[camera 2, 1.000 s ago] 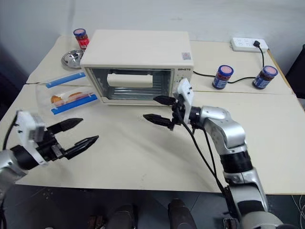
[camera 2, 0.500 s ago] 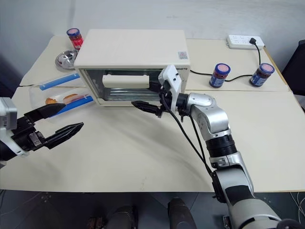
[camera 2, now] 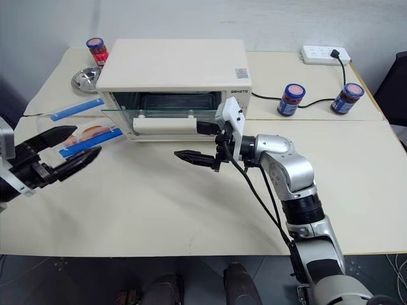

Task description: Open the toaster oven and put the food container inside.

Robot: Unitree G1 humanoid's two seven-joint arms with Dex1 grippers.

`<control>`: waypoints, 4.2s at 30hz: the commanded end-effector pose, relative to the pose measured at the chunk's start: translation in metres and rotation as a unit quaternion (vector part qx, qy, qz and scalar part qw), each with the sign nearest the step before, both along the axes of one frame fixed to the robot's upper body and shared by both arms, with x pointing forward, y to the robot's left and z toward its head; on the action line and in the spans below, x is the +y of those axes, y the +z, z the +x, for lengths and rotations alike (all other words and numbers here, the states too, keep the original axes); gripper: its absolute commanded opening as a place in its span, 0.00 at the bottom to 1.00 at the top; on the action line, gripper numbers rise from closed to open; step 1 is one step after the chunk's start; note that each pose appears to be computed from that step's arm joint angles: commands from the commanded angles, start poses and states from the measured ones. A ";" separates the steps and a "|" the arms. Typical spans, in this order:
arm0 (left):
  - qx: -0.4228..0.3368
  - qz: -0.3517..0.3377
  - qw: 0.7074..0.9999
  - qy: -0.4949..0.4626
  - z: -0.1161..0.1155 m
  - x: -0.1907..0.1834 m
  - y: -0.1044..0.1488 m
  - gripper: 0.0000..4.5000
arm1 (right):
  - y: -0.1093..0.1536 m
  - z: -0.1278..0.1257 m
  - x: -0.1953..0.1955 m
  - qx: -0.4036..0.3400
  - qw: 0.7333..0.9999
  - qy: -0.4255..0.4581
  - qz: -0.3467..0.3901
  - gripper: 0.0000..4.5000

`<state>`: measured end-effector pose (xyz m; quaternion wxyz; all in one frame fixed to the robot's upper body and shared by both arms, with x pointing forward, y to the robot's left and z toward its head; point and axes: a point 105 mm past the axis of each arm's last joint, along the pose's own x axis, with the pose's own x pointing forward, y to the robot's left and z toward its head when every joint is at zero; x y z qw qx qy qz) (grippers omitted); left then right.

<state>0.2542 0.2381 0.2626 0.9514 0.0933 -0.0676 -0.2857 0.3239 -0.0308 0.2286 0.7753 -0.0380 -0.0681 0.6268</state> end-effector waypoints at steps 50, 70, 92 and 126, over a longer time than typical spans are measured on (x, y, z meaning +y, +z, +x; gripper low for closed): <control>0.084 0.243 0.959 -0.118 0.084 -0.057 -0.113 0.01 | -0.005 -0.079 -0.102 0.060 0.995 -0.039 -0.076 1.00; 0.058 -0.015 0.971 0.233 -0.002 0.058 -0.036 0.61 | 0.022 -0.051 -0.066 0.038 0.997 0.037 -0.058 1.00; 0.156 -0.144 0.873 0.438 0.072 0.162 -0.034 0.99 | 0.044 -0.060 -0.052 -0.019 0.997 0.049 -0.048 1.00; 0.227 -0.178 0.860 0.422 0.158 0.140 -0.069 0.47 | 0.045 -0.066 -0.060 -0.038 0.999 -0.007 -0.026 1.00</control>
